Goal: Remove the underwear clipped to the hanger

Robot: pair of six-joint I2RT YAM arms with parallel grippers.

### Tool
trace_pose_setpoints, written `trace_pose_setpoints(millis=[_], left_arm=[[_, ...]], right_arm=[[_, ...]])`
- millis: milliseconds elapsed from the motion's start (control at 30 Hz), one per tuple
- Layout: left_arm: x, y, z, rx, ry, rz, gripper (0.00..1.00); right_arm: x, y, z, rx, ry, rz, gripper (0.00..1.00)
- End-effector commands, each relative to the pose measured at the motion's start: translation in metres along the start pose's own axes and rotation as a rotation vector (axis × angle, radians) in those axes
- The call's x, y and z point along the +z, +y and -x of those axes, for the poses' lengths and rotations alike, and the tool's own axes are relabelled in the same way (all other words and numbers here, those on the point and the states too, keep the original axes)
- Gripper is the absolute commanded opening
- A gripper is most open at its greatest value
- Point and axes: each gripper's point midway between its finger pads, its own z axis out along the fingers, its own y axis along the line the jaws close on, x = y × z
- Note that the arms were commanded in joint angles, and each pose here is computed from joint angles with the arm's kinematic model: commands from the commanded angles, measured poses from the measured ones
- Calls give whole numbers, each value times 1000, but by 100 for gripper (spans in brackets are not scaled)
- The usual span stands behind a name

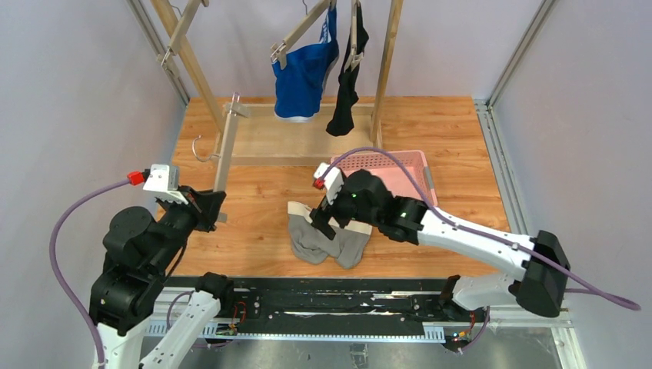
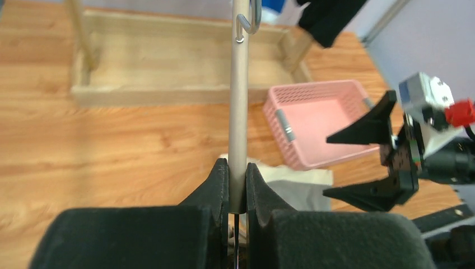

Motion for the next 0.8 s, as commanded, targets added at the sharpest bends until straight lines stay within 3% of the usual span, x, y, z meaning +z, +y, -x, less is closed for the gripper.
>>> trace_pose_setpoints(millis=[0,233,533,700,767], left_arm=[[3,43,-19,16,93,238,0],[28,64,-23,29,145,366,0],[72,68,-24,81,209,382,0],[87,66,-10,106,194,385,0],[92,63,-1,115,183,375,0]], right_arm=[[13,10,-68,-73,222,-8,92],[42,34,-101,-43,319,75,92],[73,59,-145,34,419,187,90],[82,66,-164,63,466,212,77],[84,68,-169,73,485,221,58]])
